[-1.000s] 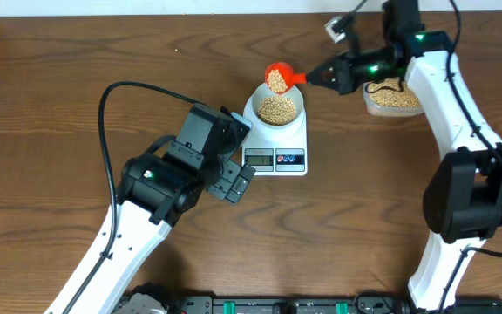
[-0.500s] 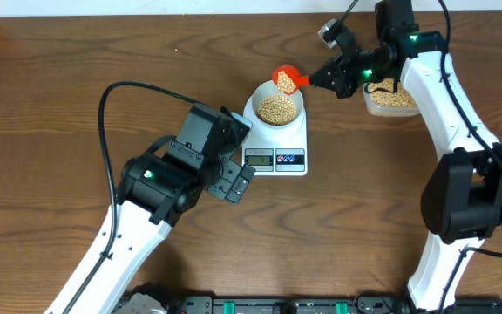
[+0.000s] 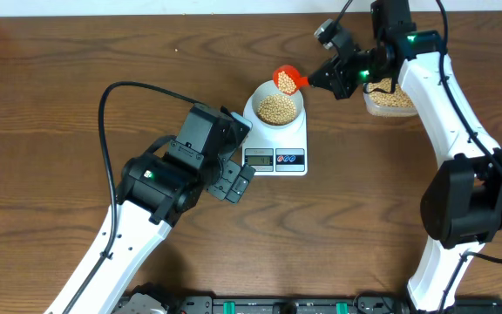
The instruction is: Scoop item into bowl and weigh 50g on scale
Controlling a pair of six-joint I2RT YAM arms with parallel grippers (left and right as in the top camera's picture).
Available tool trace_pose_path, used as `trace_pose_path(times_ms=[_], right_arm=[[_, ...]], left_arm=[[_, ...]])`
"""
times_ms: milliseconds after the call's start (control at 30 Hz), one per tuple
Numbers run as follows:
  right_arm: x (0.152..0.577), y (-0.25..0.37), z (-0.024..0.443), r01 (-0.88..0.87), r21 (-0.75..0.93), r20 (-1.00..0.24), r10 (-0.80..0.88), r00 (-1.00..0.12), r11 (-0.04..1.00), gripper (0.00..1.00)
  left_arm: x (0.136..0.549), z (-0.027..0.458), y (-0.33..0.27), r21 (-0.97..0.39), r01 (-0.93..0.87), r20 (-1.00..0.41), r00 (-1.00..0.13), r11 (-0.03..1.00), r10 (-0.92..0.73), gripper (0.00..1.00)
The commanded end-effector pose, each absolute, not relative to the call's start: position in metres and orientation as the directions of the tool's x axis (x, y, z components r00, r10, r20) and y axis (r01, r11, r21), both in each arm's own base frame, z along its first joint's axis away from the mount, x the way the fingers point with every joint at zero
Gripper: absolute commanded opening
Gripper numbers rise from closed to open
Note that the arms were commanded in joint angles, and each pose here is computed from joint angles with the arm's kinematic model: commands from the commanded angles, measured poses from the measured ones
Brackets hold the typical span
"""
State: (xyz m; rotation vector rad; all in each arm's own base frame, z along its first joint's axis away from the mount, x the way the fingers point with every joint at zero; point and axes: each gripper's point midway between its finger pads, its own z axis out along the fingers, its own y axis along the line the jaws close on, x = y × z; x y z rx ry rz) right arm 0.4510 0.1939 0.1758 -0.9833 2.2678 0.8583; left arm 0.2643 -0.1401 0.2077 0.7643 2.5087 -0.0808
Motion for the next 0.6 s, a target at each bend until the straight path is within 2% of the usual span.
trace_pose_path(times_ms=[0, 400, 567], right_arm=[[0.447, 0.197, 0.191, -0.784, 0.324, -0.684, -0.441, -0.581, 0.53, 0.01], [0.444, 0.203, 0.192, -0.789, 0.331, -0.685, -0.444, -0.578, 0.518, 0.01], [0.439, 0.209, 0.2, -0.785, 0.389, -0.696, -0.404, -0.593, 0.482, 0.01]], left_arm=[[0.265, 0.21, -0.14, 0.087, 0.539, -0.496, -0.706, 0.838, 0.505, 0.98], [0.265, 0.21, -0.14, 0.087, 0.539, -0.496, -0.706, 0.838, 0.505, 0.98], [0.265, 0.21, -0.14, 0.087, 0.539, -0.496, -0.706, 0.838, 0.505, 0.98]])
